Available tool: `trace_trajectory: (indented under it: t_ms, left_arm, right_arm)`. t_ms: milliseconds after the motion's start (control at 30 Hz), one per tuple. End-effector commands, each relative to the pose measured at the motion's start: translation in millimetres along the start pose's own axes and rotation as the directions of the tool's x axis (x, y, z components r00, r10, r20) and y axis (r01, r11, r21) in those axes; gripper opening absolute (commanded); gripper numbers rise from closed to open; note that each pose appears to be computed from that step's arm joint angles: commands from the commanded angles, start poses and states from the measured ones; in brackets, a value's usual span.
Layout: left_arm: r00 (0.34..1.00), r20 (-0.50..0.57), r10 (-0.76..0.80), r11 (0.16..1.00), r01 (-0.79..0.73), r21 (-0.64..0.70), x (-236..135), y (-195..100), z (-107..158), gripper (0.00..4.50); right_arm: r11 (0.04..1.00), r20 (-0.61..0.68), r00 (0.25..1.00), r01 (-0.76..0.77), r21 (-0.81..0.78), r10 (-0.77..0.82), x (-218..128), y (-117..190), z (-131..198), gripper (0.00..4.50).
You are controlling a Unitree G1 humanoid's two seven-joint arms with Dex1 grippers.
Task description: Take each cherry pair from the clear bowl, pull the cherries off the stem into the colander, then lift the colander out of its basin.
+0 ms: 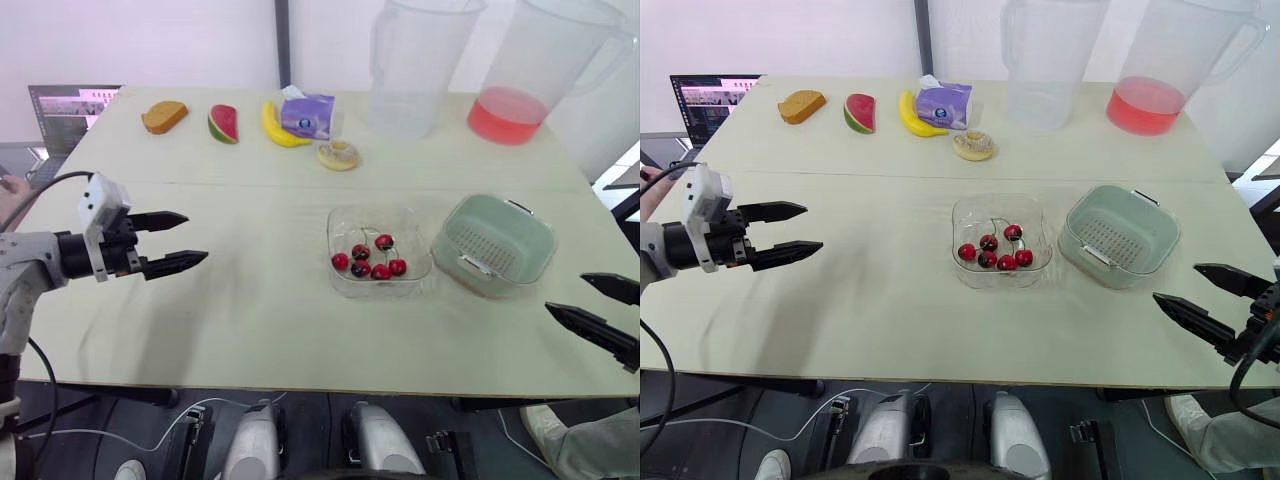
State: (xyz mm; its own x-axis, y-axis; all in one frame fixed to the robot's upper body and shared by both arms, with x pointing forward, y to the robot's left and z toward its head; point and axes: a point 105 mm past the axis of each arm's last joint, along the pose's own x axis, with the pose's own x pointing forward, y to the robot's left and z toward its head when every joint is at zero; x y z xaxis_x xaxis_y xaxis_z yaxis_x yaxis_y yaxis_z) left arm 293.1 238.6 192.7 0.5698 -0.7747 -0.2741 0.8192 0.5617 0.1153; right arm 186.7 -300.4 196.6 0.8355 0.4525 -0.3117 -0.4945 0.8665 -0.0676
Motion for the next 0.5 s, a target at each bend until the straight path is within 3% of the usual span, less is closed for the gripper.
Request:
trace_trajectory:
  t_ms: [33, 300, 500]
  left_arm:
    - [1.000, 0.012, 0.005, 0.999, -0.005, 0.045, -2, -1, 12, 4.50]
    - [0.998, -0.022, -0.061, 0.997, 0.062, 0.046, 24, -13, 23, 4.50]
    - [0.970, -0.040, -0.238, 0.966, 0.241, 0.092, 59, -42, 41, 4.50]
  right_arm:
    - [0.999, 0.014, 1.000, -0.008, -0.043, 0.008, 0, 4, 10, 4.44]
    - [0.995, -0.017, 0.998, -0.055, -0.087, 0.054, 13, 19, 24, 4.44]
    - [0.937, -0.117, 0.966, -0.253, -0.239, 0.231, 56, 61, 59, 4.44]
